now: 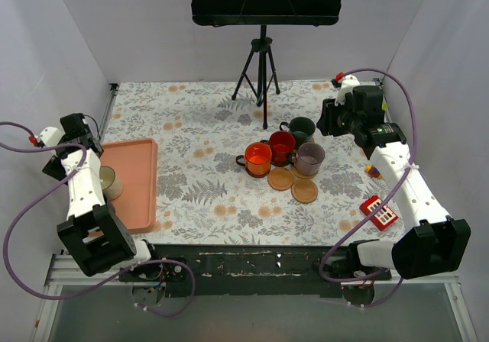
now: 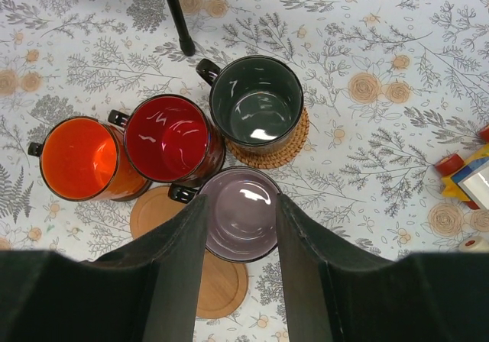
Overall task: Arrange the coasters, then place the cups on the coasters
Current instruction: Pick up the cup from the tray.
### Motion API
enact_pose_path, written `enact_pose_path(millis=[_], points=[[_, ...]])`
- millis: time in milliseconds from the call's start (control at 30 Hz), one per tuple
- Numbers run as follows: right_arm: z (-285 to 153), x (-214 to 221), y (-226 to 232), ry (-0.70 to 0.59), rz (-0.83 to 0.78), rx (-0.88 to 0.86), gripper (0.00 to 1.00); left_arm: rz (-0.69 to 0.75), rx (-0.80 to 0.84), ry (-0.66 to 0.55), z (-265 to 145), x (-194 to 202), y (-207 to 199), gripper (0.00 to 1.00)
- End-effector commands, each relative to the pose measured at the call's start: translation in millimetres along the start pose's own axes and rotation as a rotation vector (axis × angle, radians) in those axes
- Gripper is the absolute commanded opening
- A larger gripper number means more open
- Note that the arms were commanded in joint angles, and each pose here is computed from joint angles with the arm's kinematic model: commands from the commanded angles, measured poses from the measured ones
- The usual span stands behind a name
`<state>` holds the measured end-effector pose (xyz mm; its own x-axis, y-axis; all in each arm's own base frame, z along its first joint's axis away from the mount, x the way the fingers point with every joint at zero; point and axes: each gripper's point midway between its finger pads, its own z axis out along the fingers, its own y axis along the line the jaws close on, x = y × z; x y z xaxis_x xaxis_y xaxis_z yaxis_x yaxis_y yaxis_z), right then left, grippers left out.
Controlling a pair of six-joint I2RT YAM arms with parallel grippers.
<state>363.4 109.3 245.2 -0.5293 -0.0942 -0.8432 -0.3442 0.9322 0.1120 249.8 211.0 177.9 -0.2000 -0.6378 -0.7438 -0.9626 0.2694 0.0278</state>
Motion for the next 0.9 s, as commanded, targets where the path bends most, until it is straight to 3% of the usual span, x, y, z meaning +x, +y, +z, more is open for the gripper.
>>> enact_pose_path(millis=[0, 267, 600, 867], points=[[-3.8, -9.4, 6.8, -0.041, -0.006, -0.024, 0.47, 0.083, 0.009, -0.022, 15.1, -4.1, -0.2, 0.89], [-1.1, -7.0, 4.0, -0.031, -0.011, -0.015, 0.47, 0.106, 0.085, 0.051, 30.6, 3.3, -6.5, 0.64], [-2.6, -6.7, -2.0, -0.030, -0.020, 0.021, 0.47, 0.161, 0.185, 0.131, 34.1, 25.7, -11.0, 0.61], [-3.1, -2.5, -3.1, -0.018, -0.018, 0.027, 0.47, 0.213, 0.175, 0.164, 50.9, 33.2, -16.6, 0.50]])
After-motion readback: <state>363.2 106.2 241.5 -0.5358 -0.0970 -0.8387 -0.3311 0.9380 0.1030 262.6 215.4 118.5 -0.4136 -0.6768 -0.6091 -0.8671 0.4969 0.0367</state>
